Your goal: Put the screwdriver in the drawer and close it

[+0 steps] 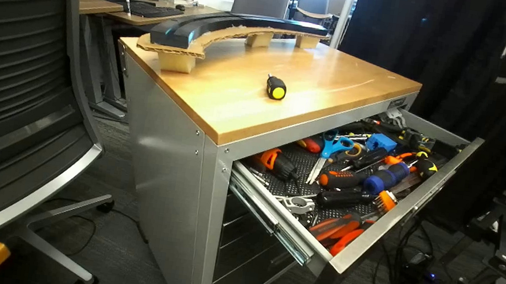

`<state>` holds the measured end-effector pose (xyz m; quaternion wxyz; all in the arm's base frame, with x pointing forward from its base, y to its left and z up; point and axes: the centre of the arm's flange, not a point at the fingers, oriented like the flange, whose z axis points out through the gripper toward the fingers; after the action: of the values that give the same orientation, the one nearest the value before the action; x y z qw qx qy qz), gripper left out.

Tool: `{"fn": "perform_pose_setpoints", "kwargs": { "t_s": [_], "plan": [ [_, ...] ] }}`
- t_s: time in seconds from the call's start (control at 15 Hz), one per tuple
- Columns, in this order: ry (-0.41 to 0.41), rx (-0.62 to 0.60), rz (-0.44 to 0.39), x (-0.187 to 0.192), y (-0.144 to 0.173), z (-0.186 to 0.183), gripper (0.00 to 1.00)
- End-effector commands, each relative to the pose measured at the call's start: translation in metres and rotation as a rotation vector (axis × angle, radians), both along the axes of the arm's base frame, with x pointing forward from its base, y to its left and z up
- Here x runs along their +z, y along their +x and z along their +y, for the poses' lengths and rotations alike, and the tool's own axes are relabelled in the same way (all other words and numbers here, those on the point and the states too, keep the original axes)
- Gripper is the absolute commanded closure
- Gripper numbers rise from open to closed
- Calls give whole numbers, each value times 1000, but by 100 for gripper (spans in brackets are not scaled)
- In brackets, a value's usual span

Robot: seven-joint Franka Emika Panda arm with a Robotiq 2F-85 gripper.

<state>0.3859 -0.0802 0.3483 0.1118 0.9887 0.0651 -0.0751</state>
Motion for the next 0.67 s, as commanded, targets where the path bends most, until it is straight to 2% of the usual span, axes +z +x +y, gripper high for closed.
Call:
{"fn": "perform_pose_setpoints", "kwargs": {
  "t_s": [0.0,0.2,0.27,0.47,0.6],
  "plan": [
    [-129,-48,65,-17,39,93,0],
    [-223,-77,54,-26,52,179,0],
    [-230,-90,42,-26,59,205,0],
    [-188,-90,12,-23,83,278,0],
    [-146,-66,-19,-25,102,313,0]
  ]
}}
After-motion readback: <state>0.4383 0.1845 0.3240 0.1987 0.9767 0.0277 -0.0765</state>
